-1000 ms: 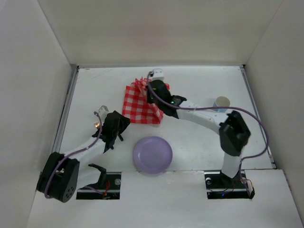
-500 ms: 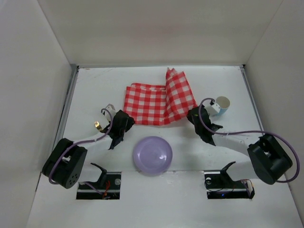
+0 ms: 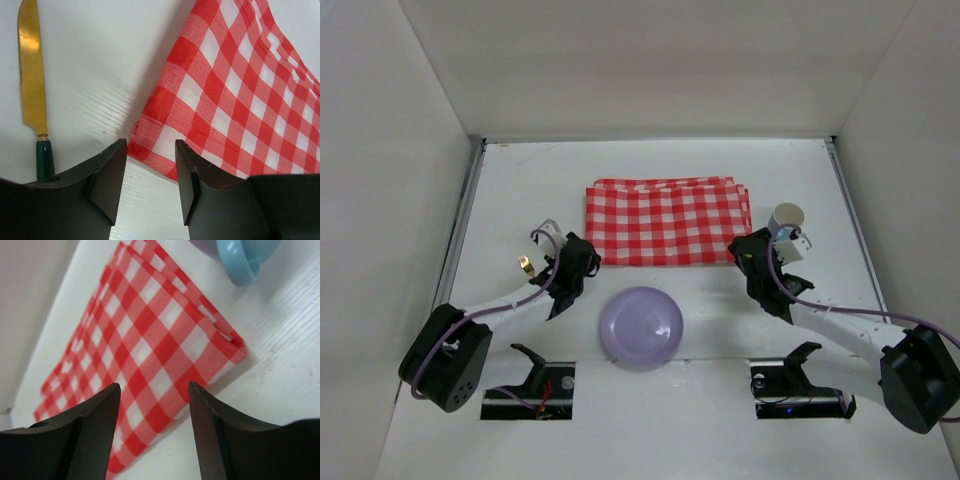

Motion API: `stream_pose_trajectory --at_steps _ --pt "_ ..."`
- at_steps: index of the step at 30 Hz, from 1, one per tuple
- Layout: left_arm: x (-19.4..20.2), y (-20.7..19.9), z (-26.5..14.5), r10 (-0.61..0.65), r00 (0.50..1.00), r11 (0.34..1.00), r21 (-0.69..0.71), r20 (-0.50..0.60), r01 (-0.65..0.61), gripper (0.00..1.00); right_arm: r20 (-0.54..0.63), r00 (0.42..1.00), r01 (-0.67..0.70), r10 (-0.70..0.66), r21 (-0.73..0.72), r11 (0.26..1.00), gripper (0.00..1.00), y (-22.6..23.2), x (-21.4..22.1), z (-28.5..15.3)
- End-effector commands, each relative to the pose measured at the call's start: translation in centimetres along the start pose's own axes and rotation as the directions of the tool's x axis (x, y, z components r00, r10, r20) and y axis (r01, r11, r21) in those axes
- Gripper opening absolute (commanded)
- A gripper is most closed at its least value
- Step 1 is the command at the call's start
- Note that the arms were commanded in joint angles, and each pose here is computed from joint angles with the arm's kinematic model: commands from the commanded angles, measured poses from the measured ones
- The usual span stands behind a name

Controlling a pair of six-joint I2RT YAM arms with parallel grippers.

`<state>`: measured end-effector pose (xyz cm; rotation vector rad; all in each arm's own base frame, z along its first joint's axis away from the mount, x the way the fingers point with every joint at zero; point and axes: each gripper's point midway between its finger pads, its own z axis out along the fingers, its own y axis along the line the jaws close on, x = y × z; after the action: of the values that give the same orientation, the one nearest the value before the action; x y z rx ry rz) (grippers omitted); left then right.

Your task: Set the dinner table for one person

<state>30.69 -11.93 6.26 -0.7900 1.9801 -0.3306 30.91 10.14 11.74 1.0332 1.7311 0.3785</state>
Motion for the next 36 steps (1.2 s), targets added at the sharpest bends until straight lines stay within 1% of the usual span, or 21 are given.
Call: stream_pose_trajectory --at_steps 1,4,5,6,8,9,10,11,12,13,14,15,17,19,21,23,27,31,33,36 --pt "-2.3 -1.8 -0.7 -0.013 0.998 0.999 0.040 0.055 0.011 0.41 -0.026 0.995 0.097 -0.096 0.024 0.995 0.64 -1.0 0.3 -0.4" --pt "-2.7 -4.2 -1.4 -0.001 0.998 0.995 0.104 0.057 -0.005 0.41 -0.010 0.985 0.170 -0.170 -0.029 0.985 0.62 0.6 -0.5 -0.6" --pt "-2.5 -5.1 -1.4 0.010 0.999 0.992 0.122 0.047 -0.016 0.40 -0.013 0.980 0.198 -0.199 -0.055 0.979 0.57 1.6 -0.3 -0.5" --pt "-2.3 -5.7 -1.4 0.015 0.999 0.991 0.133 0.037 -0.019 0.40 -0.031 0.972 0.230 -0.233 -0.087 0.969 0.49 2.7 0.3 -0.2" --pt "-1.5 -6.7 -0.7 0.018 1.000 0.988 0.151 0.006 -0.018 0.40 -0.108 0.955 0.259 -0.277 -0.158 0.953 0.33 4.5 2.7 0.6" --pt "-1.1 -7.0 -0.1 0.008 1.000 0.988 0.157 -0.008 -0.007 0.40 -0.147 0.949 0.249 -0.278 -0.189 0.950 0.26 5.1 3.8 1.2" --pt "-0.8 -7.2 0.3 0.001 1.000 0.987 0.161 -0.019 0.002 0.39 -0.179 0.945 0.236 -0.275 -0.210 0.949 0.23 5.5 4.8 1.7" --pt "-0.5 -7.3 1.0 -0.013 0.999 0.987 0.161 -0.032 0.018 0.39 -0.204 0.940 0.229 -0.275 -0.222 0.948 0.23 5.8 5.7 2.2" --pt "0.0 -7.3 1.5 -0.021 0.998 0.987 0.158 -0.053 0.029 0.39 -0.221 0.934 0.234 -0.282 -0.218 0.947 0.23 5.6 6.6 2.8" --pt "0.3 -7.2 2.0 -0.026 0.998 0.988 0.152 -0.066 0.035 0.39 -0.224 0.931 0.245 -0.289 -0.205 0.948 0.26 5.3 7.0 3.3" --pt "0.7 -6.8 2.6 -0.032 0.997 0.990 0.135 -0.075 0.042 0.39 -0.223 0.928 0.259 -0.297 -0.185 0.948 0.31 4.9 7.3 3.7" --pt "1.0 -6.2 3.2 -0.034 0.996 0.993 0.111 -0.081 0.043 0.39 -0.225 0.926 0.271 -0.303 -0.165 0.948 0.32 4.4 7.5 4.1" --pt "1.7 -4.7 4.4 -0.040 0.994 0.997 0.058 -0.105 0.047 0.38 -0.247 0.919 0.281 -0.308 -0.139 0.950 0.31 3.5 8.2 4.3" --pt "2.2 -3.0 5.0 -0.064 0.990 0.998 0.012 -0.126 0.066 0.37 -0.281 0.913 0.271 -0.296 -0.125 0.955 0.27 2.7 9.2 4.3" --pt "2.3 -1.2 5.0 -0.074 0.990 0.997 -0.029 -0.121 0.071 0.37 -0.309 0.906 0.262 -0.289 -0.126 0.957 0.26 2.1 10.0 3.9" --pt "2.1 -0.3 4.7 -0.069 0.992 0.997 -0.046 -0.110 0.065 0.36 -0.330 0.900 0.259 -0.284 -0.119 0.959 0.25 1.5 10.9 3.7" --pt "1.4 0.5 3.7 -0.060 0.995 0.997 -0.044 -0.081 0.056 0.36 -0.365 0.880 0.275 -0.305 -0.133 0.952 0.25 1.3 12.9 3.4" --pt "0.7 0.4 2.8 -0.065 0.996 0.998 -0.024 -0.068 0.064 0.37 -0.351 0.886 0.269 -0.302 -0.141 0.953 0.25 1.9 12.5 3.2" --pt "0.4 -0.1 2.5 -0.063 0.996 0.998 -0.004 -0.066 0.063 0.37 -0.323 0.897 0.263 -0.303 -0.164 0.951 0.29 2.8 11.5 2.7" --pt "-0.4 -1.6 2.1 -0.041 0.997 0.998 0.048 -0.059 0.044 0.38 -0.270 0.908 0.270 -0.320 -0.208 0.940 0.47 4.5 9.4 1.7"
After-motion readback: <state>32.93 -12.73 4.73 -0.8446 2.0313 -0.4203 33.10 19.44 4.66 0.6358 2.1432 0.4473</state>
